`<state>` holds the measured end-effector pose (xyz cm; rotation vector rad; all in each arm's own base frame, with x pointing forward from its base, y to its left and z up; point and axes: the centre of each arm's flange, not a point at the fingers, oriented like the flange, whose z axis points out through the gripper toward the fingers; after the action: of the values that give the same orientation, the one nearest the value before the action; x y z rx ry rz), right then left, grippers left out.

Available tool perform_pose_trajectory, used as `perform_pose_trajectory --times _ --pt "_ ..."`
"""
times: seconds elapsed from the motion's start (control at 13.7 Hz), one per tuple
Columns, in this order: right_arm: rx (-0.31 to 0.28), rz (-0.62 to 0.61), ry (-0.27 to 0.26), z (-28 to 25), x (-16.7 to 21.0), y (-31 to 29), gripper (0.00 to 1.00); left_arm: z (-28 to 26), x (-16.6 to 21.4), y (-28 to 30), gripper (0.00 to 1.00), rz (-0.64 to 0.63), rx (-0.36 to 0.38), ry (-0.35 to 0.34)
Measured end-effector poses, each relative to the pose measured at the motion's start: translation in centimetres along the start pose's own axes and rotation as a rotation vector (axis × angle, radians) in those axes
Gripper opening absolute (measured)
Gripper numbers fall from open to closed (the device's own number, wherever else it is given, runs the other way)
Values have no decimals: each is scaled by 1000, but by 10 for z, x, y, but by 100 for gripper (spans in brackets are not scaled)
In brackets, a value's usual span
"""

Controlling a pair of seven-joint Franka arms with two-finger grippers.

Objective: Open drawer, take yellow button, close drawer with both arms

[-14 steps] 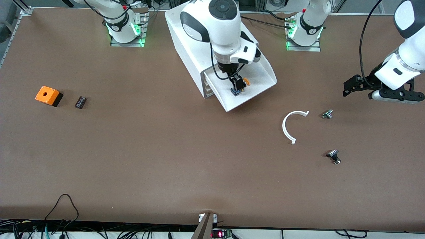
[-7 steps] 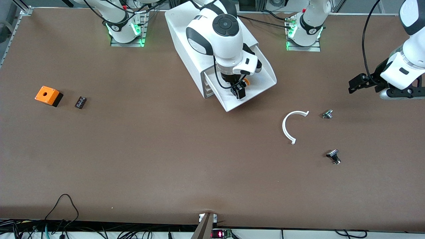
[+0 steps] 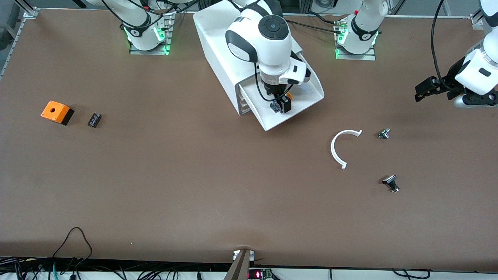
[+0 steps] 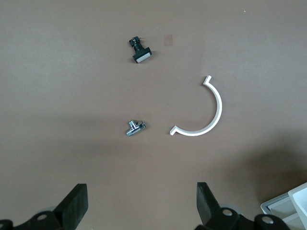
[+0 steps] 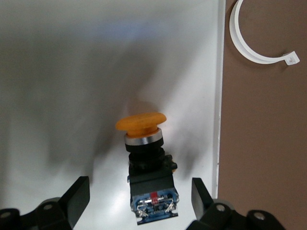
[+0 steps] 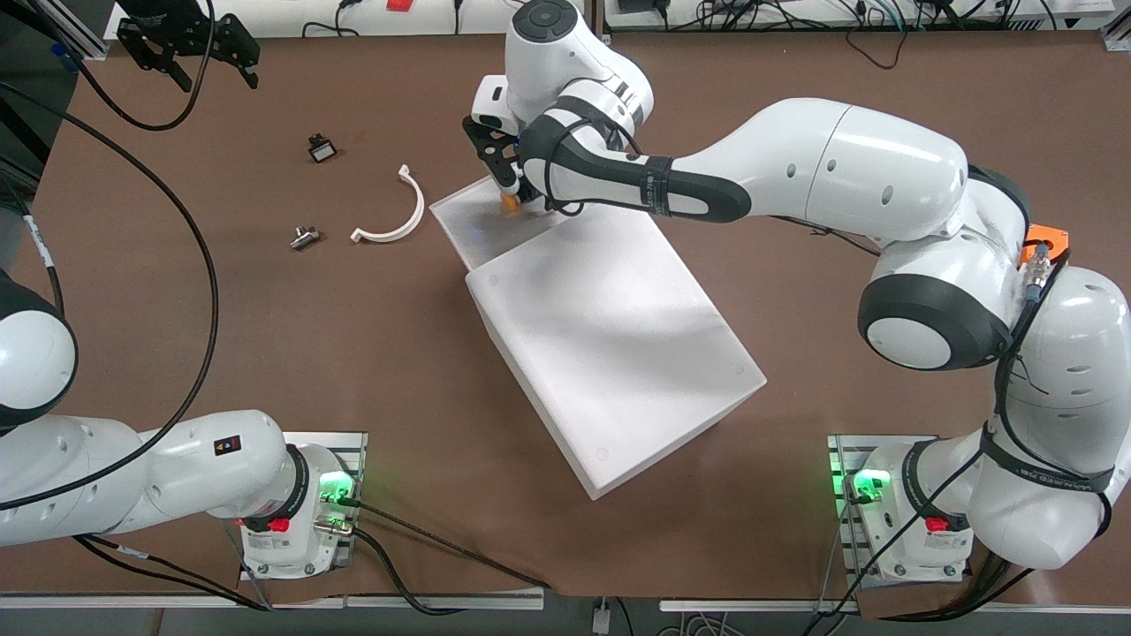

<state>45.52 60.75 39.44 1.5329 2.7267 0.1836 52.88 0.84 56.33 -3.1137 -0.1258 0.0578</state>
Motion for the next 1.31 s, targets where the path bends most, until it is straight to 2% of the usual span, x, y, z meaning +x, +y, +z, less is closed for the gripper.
perform_pose_trajectory --times 0.15,0.22,0.36,0.44,0.51,1.02,1.16,1.31 --pt "1 0 -5 2 -1 0 69 1 1 -5 100 -11 -1 -1" --pt "1 -3 -7 3 0 0 69 1 1 -9 100 -17 -1 -2" --pt "-2 -11 -13 3 3 -1 53 0 2 -15 100 -29 -2 -1" --pt "-3 -16 -17 3 4 -2 53 -1 2 -16 100 -31 -2 1" --pt "-5 -20 -19 3 7 -3 43 -2 3 -17 100 -32 -3 4" --pt "-13 -26 -22 0 13 -4 42 -11 18 -33 100 -52 -20 -51" --pt "-37 -6 -12 -14 15 -1 42 -7 20 -32 100 -49 -22 -59" --pt "-85 32 1 -48 12 3 42 -6 21 -33 100 -50 -24 -62"
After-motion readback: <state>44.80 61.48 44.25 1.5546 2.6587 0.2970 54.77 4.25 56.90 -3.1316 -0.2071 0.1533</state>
